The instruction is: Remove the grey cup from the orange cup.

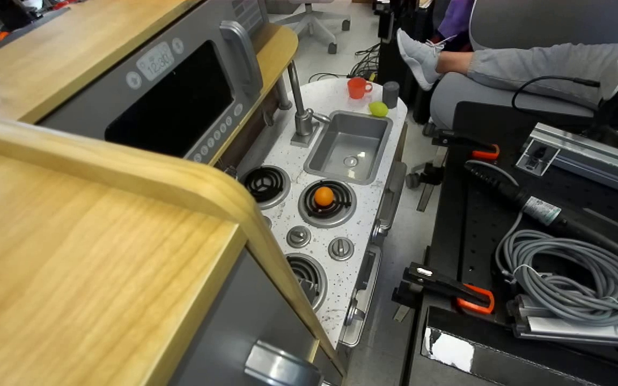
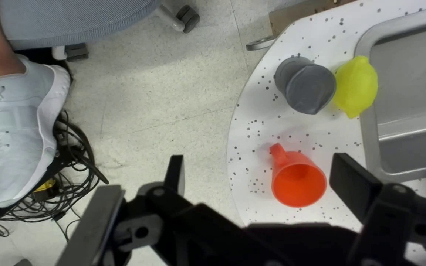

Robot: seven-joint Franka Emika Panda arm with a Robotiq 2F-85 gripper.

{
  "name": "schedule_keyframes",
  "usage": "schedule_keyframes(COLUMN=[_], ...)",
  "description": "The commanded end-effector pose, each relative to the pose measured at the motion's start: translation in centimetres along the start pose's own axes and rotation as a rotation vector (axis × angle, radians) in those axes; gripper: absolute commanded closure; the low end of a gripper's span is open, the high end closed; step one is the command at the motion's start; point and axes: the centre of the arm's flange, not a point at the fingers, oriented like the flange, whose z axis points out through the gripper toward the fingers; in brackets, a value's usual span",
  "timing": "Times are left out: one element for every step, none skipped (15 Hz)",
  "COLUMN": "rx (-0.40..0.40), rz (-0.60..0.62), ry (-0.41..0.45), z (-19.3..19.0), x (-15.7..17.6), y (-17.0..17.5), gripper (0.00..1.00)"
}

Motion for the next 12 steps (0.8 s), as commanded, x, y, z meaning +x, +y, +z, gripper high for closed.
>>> schedule_keyframes(rx=[0.012,0.021,0.029,0.032,0.058,0.032,0.036,0.035,0.035,0.036,0.037,0.037], rz=[-0.066,-0.085,-0.096,-0.094,-0.083,-0.066,-0.064,-0.064,-0.065,-0.065,-0.066,-0.065], ry=[-0.017,-0.022,-0.027,-0.029,-0.06,-0.023,-0.026,-0.025,-0.026,-0.029,-0.03,-0.031], z=[-5.9,-6.8,-7.6,-8.2,-8.5,-6.3,-6.7,-6.8,-6.6,-6.4,-6.2,-6.2], x=[-3.8,-4.2,-4.5,-5.0,-5.6,-3.1,-3.4,-3.3,-3.3,-3.4,-3.4,-3.4], y=[-0.8,-1.1,-1.4,-1.6,-1.7,-0.7,-0.8,-0.7,-0.7,-0.8,-0.8,-0.8], gripper=[0.0,0.0,0.0,0.0,0.0,0.0,0.0,0.0,0.0,0.0,0.0,0.0])
